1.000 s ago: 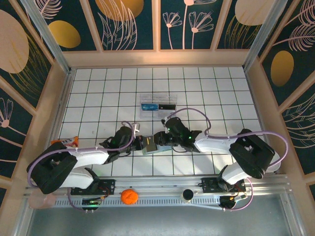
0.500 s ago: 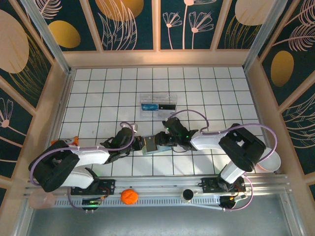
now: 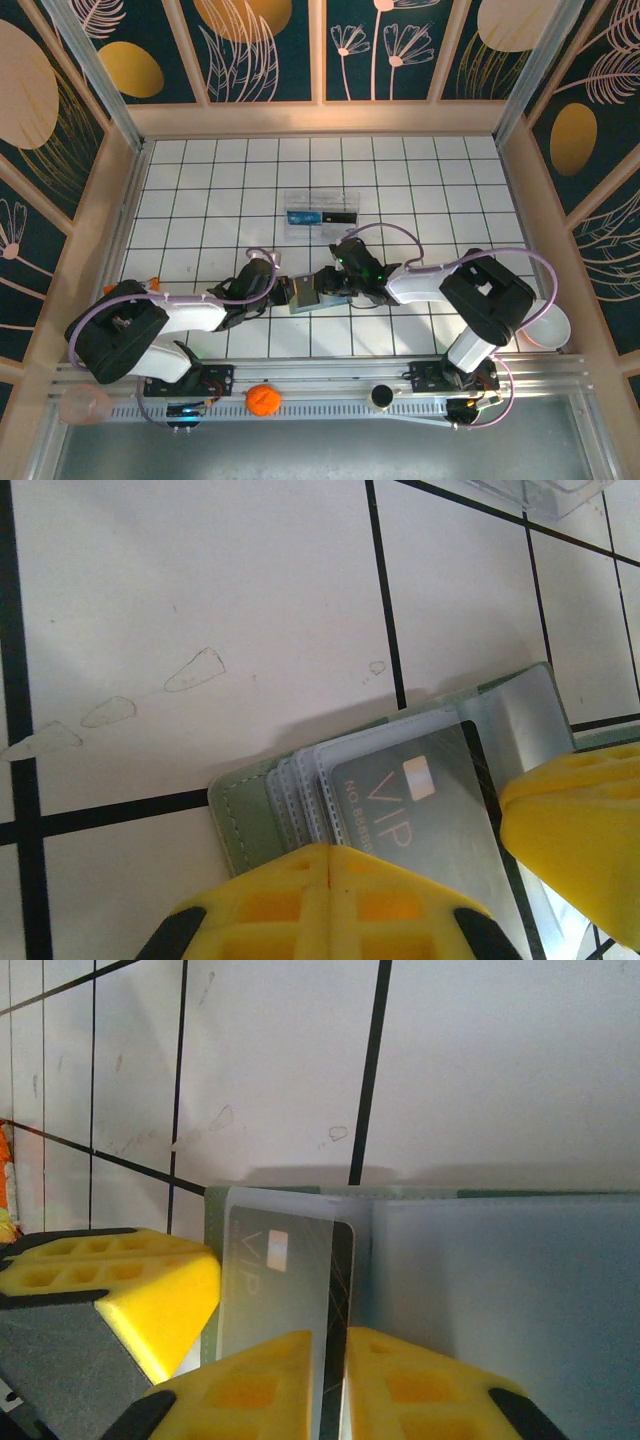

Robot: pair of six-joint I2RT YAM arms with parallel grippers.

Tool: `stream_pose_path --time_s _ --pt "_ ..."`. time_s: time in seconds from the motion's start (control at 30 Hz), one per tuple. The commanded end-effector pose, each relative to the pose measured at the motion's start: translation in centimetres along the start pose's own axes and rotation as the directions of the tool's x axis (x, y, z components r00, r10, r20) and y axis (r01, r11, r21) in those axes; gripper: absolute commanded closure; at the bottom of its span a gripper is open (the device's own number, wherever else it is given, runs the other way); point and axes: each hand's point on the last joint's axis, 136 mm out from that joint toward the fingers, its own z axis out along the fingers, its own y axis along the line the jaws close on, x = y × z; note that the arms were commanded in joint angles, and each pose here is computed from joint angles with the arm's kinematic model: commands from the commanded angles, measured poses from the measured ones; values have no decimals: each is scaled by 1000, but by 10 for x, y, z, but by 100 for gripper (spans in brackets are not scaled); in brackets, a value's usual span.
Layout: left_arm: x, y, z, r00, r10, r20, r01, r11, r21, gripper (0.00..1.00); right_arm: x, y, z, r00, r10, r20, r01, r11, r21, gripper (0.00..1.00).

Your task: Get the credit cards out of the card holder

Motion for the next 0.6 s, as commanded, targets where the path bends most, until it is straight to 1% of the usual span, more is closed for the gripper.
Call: stream_pose_path --time_s 0.0,0.03,0.13,0.33,0.57 --pt "9 12 2 999 15 -29 -17 999 -49 100 1 -3 3 1000 13 -7 -13 1000 -11 87" --pt "9 12 2 999 15 -31 -16 999 -48 100 2 -3 3 1000 14 -7 -14 1000 -12 91" --pt "9 12 2 999 13 -32 -14 999 -45 100 1 -5 2 1000 21 2 -21 1000 -7 100" --pt "8 11 2 1000 13 -28 -14 999 -43 100 -1 -11 -9 998 33 51 -33 999 16 100" --pt "5 11 -1 1000 14 -13 -14 999 -43 100 0 -27 -25 994 26 105 -36 995 98 100"
